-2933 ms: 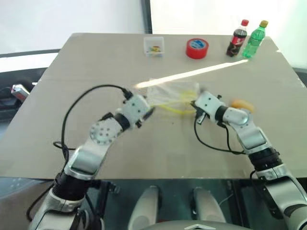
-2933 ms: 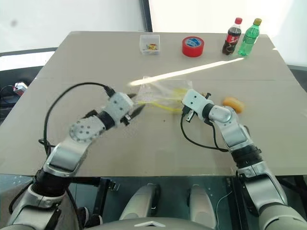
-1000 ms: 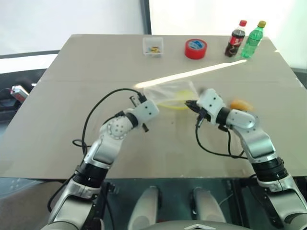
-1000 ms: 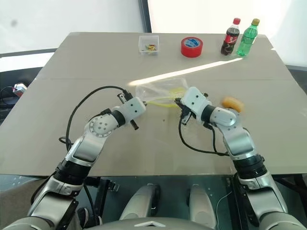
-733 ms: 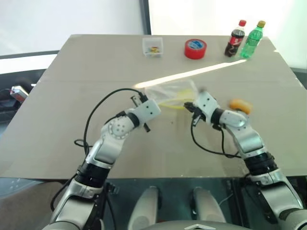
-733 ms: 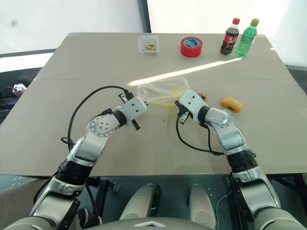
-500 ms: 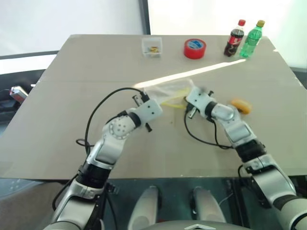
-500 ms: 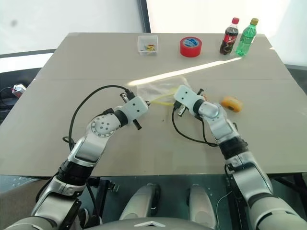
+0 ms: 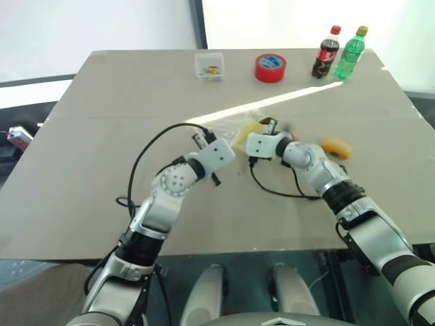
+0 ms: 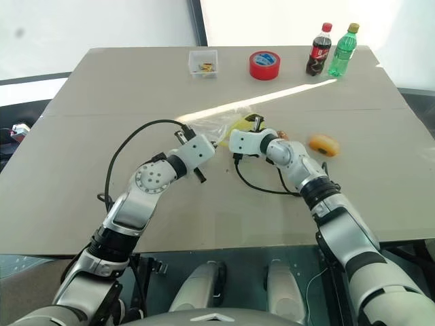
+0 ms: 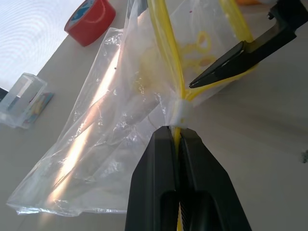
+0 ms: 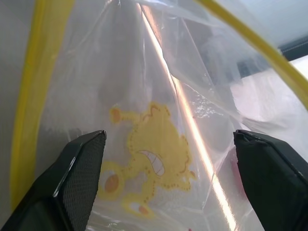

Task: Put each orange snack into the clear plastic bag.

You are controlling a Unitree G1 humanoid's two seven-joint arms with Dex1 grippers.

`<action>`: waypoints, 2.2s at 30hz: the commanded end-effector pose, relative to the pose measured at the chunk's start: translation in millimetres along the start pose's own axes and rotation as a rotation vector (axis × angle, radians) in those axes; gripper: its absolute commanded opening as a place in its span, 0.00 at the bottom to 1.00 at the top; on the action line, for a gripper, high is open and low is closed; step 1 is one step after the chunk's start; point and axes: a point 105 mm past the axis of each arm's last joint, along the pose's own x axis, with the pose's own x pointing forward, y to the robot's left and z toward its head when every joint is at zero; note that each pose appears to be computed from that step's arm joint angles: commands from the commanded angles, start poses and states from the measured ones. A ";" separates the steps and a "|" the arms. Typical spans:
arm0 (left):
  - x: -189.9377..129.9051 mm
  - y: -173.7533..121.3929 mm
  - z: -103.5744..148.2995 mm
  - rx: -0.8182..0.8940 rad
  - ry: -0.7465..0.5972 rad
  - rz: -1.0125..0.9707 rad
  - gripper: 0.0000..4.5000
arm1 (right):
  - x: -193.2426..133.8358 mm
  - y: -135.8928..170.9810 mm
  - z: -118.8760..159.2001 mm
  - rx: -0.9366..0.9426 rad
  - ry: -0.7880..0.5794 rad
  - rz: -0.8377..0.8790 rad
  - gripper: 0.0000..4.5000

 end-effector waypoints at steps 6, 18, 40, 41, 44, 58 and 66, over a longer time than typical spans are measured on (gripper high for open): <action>-1.9 20.3 0.8 0.001 0.031 0.104 0.00 | -51.4 -31.5 18.2 0.395 -0.124 -0.070 0.99; -4.3 28.9 -11.5 -0.034 0.085 0.158 0.00 | -106.1 -17.1 -32.8 0.864 0.189 -0.222 0.99; 1.8 21.4 -6.6 -0.042 0.065 0.132 0.00 | -96.1 -4.8 -47.9 1.029 0.256 -0.261 0.47; 2.0 21.0 -6.4 -0.043 0.064 0.131 0.00 | -95.0 -6.0 -46.6 1.032 0.245 -0.265 0.37; 2.1 20.6 -6.8 -0.041 0.064 0.129 0.00 | -92.3 -6.0 -44.0 1.027 0.231 -0.256 0.05; 4.4 17.0 -7.1 -0.039 0.062 0.121 0.00 | -92.2 0.4 20.6 1.005 -0.012 0.047 0.01; 5.9 12.6 3.2 -0.022 0.010 0.098 0.00 | -81.8 3.6 20.2 1.038 0.014 0.067 0.01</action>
